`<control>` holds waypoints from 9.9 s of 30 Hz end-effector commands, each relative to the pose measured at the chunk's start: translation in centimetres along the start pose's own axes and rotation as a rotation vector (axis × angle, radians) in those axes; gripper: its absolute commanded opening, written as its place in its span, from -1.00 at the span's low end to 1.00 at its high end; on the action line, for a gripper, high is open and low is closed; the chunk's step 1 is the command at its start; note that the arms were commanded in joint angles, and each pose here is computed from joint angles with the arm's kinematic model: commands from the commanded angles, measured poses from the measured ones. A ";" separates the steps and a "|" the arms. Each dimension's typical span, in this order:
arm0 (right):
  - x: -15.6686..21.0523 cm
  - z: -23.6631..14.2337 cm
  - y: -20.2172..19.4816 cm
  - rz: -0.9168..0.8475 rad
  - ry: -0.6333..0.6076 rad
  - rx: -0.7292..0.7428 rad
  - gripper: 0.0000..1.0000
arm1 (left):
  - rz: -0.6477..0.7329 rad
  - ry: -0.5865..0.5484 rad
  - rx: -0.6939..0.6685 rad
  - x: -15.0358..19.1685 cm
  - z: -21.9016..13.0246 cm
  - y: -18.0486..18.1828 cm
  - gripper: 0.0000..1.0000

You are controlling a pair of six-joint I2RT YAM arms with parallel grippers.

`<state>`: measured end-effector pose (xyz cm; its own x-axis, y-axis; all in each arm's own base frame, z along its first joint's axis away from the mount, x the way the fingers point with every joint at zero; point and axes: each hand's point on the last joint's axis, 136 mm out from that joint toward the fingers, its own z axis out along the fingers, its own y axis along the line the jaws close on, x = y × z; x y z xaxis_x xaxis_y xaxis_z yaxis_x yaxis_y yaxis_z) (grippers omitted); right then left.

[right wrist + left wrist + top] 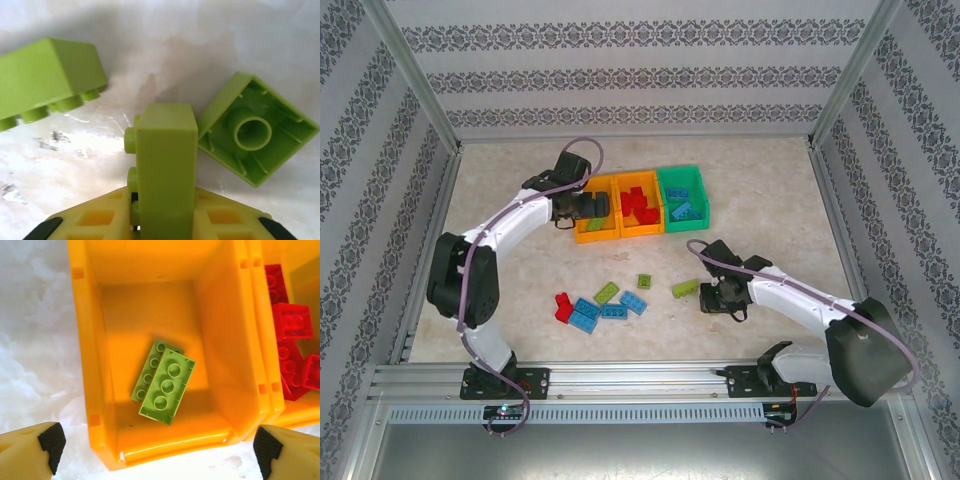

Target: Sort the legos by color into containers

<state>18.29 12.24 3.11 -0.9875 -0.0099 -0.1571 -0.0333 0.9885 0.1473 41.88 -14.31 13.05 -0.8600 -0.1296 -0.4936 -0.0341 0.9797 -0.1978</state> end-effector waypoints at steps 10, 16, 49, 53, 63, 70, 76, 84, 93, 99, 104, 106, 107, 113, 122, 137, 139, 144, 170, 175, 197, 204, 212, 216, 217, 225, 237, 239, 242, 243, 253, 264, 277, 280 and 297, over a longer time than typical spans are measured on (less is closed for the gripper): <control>-11.4 -8.9 12.5 -0.094 -0.381 -0.546 -0.53 | 0.053 -0.097 -0.012 3.0 -3.6 2.4 0.99; -18.2 -11.3 20.1 -0.121 -0.416 -0.794 -0.56 | -0.053 -0.074 -0.124 6.4 -4.5 5.8 0.99; -27.6 -1.1 27.2 -0.086 -0.238 -0.689 0.01 | -0.578 0.437 -0.129 22.1 -3.2 6.1 0.86; -27.8 -2.5 26.8 -0.087 -0.272 -0.688 0.03 | -0.583 0.452 -0.131 22.7 -3.1 6.0 0.66; -28.5 -6.0 22.8 -0.050 -0.366 -0.646 0.06 | -0.538 0.487 -0.162 23.8 -2.4 6.2 0.38; -27.8 -8.2 18.8 -0.010 -0.424 -0.607 0.08 | -0.508 0.467 -0.165 23.0 -2.1 6.2 -0.05; -26.5 -8.0 13.9 0.054 -0.440 -0.548 0.11 | -0.480 0.404 -0.164 21.1 -2.2 6.1 -0.28; -22.3 -6.7 7.8 0.107 -0.419 -0.427 0.12 | -0.416 0.246 -0.085 15.1 -3.6 4.1 -0.33; -15.2 -4.2 2.2 0.223 -0.348 -0.241 0.13 | -0.220 0.060 0.173 3.3 -4.1 -4.0 -0.30; -11.6 -2.7 -1.2 0.350 -0.304 -0.179 0.17 | -0.105 0.027 0.328 -1.7 -1.9 -9.5 -0.30; -9.3 -1.7 -2.3 0.396 -0.231 -0.150 0.21 | -0.074 0.066 0.391 -3.3 0.7 -12.1 -0.29; -8.5 -1.5 -2.7 0.411 -0.206 -0.126 0.24 | -0.065 0.077 0.408 -3.7 1.4 -13.0 -0.28; -8.1 -1.4 -3.0 0.421 -0.195 -0.111 0.24 | -0.062 0.082 0.412 -3.9 1.7 -13.2 -0.27; -5.8 -1.0 -3.7 0.470 -0.135 -0.083 0.25 | -0.051 0.136 0.387 -3.7 4.0 -13.8 -0.16; -3.3 -0.3 -3.9 0.479 -0.039 -0.061 0.27 | -0.024 0.138 0.343 -2.9 4.9 -13.7 0.21; -2.7 1.6 -3.7 0.460 0.031 -0.039 0.12 | 0.035 0.000 0.326 -3.3 1.4 -13.1 0.66; -2.7 1.6 -3.6 0.460 0.035 -0.044 0.08 | 0.045 -0.016 0.316 -3.3 0.9 -12.8 0.68; -3.1 1.7 -3.4 0.454 0.033 -0.043 -0.10 | 0.064 -0.039 0.258 -2.9 0.2 -11.3 0.71; -24.1 -7.1 22.8 -0.044 -0.260 -0.657 -0.27 | -0.113 0.000 -0.078 6.5 -3.9 4.3 0.90; -26.3 -5.5 25.9 -0.057 -0.220 -0.705 -0.23 | -0.093 0.068 -0.082 9.6 -3.6 5.2 0.89; -24.9 -5.5 26.8 -0.218 -0.250 -0.688 0.35 | -0.308 0.191 -0.089 16.9 -2.9 6.9 0.92; -16.0 -5.1 20.7 -0.464 -0.275 -0.481 0.51 | -0.305 0.206 -0.156 16.5 -2.4 7.7 0.96; -5.8 -2.7 16.2 -0.625 -0.207 -0.288 0.53 | -0.290 0.191 -0.153 15.7 -2.2 7.5 1.00; -2.9 -1.9 15.8 -0.693 -0.174 -0.276 0.55 | -0.293 0.193 -0.144 15.6 -2.0 7.3 1.00; -2.4 -1.6 15.8 -0.704 -0.161 -0.281 0.55 | -0.295 0.193 -0.140 15.6 -2.0 7.2 1.00; -1.0 0.3 16.8 -0.773 -0.137 -0.272 0.42 | -0.311 0.205 -0.137 16.2 -1.7 7.2 0.99; -0.5 3.3 17.5 -0.849 -0.063 -0.192 0.36 | -0.314 0.203 -0.140 16.3 -1.6 7.3 0.99; -0.7 3.5 17.5 -0.847 -0.065 -0.178 0.30 | -0.315 0.204 -0.141 16.3 -1.6 7.4 0.99; -1.0 3.8 17.6 -0.844 -0.071 -0.168 0.16 | -0.312 0.203 -0.142 16.3 -1.7 7.4 0.99; -1.0 3.9 17.4 -0.842 -0.068 -0.160 0.11 | -0.312 0.203 -0.144 16.3 -1.7 7.4 0.99; -2.6 1.3 15.5 -0.724 -0.179 -0.191 -0.37 | -0.312 0.196 -0.143 16.1 -1.7 7.3 0.99; -12.4 -6.8 12.1 -0.345 -0.457 -0.359 -0.39 | -0.197 0.119 -0.083 14.0 -2.7 5.3 0.99; -25.1 -4.0 4.7 0.083 -0.388 -0.278 -0.41 | 0.297 0.089 0.027 13.8 -3.9 -2.3 1.00; -26.6 -2.5 4.3 0.109 -0.344 -0.262 -0.39 | 0.399 0.108 0.075 14.8 -4.1 -3.8 0.99; -27.5 -4.5 4.5 0.157 -0.392 -0.313 0.23 | 0.883 0.250 0.206 21.0 -4.8 -8.6 0.89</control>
<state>44.99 16.27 10.08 -0.8744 0.2298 -0.4273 0.0234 0.8996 0.4360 22.64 -23.84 8.06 -0.6999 0.6119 -0.3684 0.6636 0.7479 -0.0186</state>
